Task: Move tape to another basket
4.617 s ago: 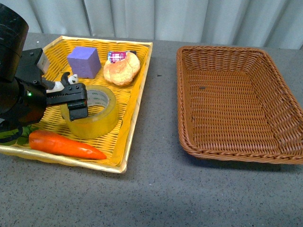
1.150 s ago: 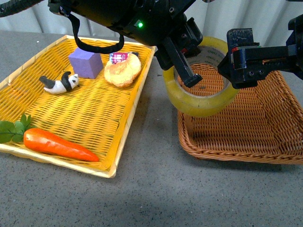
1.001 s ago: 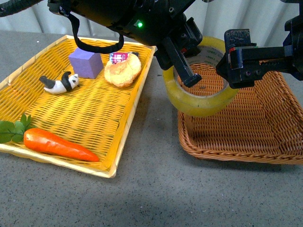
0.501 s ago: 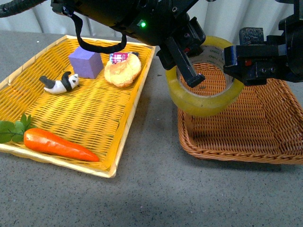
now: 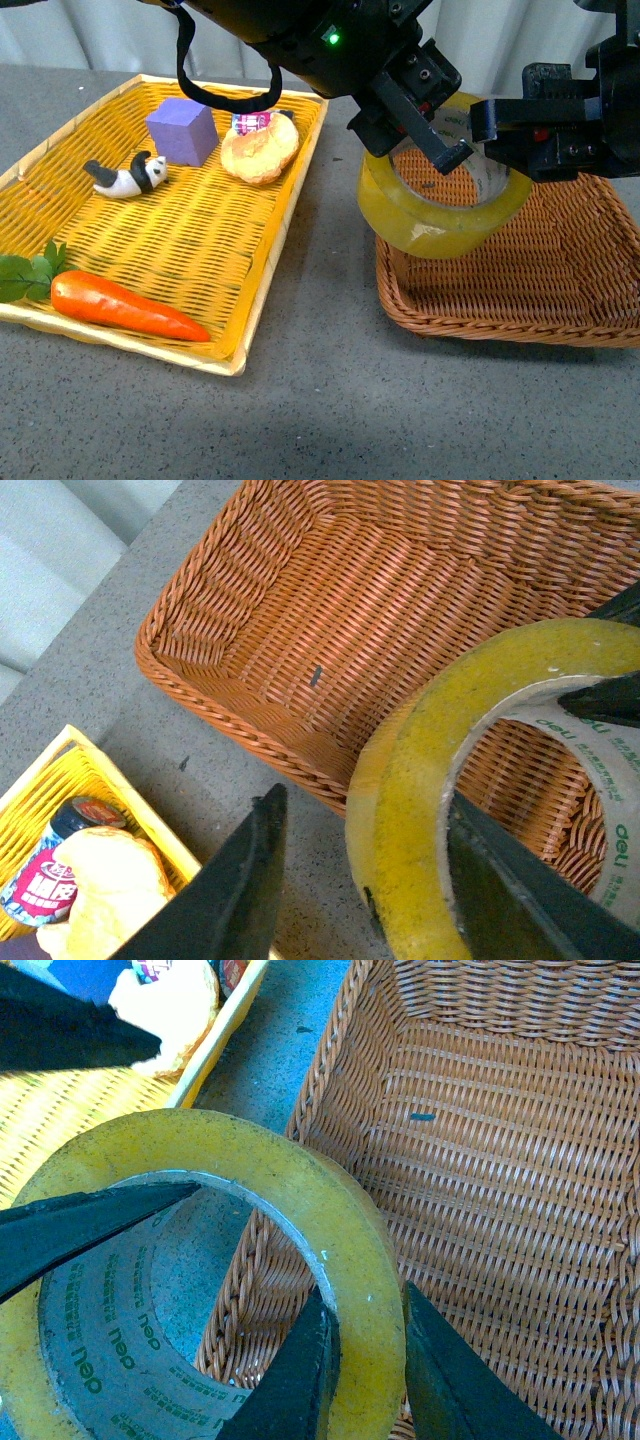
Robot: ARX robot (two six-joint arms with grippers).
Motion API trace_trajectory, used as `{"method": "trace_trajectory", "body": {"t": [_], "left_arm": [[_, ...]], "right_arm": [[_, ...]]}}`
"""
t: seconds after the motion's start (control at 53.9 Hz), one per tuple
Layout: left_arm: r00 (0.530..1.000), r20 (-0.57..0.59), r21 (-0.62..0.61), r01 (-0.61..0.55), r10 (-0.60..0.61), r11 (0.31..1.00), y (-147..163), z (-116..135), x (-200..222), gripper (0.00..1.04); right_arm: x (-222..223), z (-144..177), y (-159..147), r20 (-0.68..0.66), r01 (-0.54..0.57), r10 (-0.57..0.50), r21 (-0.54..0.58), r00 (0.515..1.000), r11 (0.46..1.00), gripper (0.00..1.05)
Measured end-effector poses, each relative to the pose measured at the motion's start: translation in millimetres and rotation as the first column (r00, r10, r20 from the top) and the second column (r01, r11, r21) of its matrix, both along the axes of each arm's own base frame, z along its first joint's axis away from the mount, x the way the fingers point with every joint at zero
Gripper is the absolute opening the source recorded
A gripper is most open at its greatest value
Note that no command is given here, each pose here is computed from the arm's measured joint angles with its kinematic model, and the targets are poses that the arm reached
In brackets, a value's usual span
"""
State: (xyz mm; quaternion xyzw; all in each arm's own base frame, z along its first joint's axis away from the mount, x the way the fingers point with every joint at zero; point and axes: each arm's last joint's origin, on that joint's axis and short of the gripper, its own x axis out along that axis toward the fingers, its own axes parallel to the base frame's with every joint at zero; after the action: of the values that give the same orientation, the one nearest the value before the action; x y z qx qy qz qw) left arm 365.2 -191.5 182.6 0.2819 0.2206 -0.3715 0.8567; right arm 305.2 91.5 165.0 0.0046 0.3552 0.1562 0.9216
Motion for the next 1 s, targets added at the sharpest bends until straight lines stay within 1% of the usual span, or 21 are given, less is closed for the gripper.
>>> {"method": "trace_trajectory", "body": {"t": [0.26, 0.297, 0.334, 0.371, 0.445, 0.593, 0.834, 1.001], "left_arm": [[1.000, -0.002, -0.050, -0.022, 0.022, 0.999, 5.5, 3.7, 3.1, 0.85], [1.000, 0.000, -0.060, -0.025, 0.025, 0.998, 6.2, 5.0, 3.5, 0.92], [1.000, 0.002, -0.061, -0.029, 0.029, 0.998, 7.4, 5.6, 4.0, 0.97], [0.999, 0.005, -0.059, -0.037, 0.037, 0.998, 8.8, 5.8, 4.4, 1.00], [0.998, 0.013, -0.054, -0.054, 0.055, 0.997, 11.4, 5.8, 5.7, 0.97], [0.995, 0.037, -0.055, -0.091, 0.093, 0.994, 17.6, 4.6, 7.6, 0.98], [0.974, 0.074, -0.067, -0.208, 0.212, 0.976, 39.4, 7.8, 12.3, 0.98], [0.971, 0.078, -0.081, -0.219, 0.225, 0.972, 42.9, 12.2, 10.1, 0.98]], "right_arm": [[6.1, -7.3, -10.5, 0.008, 0.053, -0.053, -0.052, 0.999, 0.997, 0.14], [7.4, -9.8, -13.0, 0.004, 0.061, -0.060, -0.059, 0.998, 0.996, 0.14], [8.8, -12.5, -15.0, 0.000, 0.066, -0.066, -0.061, 0.998, 0.996, 0.14], [10.2, -14.8, -17.1, -0.002, 0.071, -0.072, -0.066, 0.997, 0.995, 0.14], [13.3, -19.9, -21.5, -0.012, 0.085, -0.086, -0.075, 0.996, 0.994, 0.14], [22.3, -32.4, -32.6, -0.038, 0.108, -0.112, -0.095, 0.993, 0.990, 0.14], [42.9, -59.3, -48.1, -0.085, 0.137, -0.146, -0.111, 0.986, 0.984, 0.14], [48.2, -74.3, -47.8, -0.122, 0.124, -0.136, -0.106, 0.983, 0.987, 0.14]]}}
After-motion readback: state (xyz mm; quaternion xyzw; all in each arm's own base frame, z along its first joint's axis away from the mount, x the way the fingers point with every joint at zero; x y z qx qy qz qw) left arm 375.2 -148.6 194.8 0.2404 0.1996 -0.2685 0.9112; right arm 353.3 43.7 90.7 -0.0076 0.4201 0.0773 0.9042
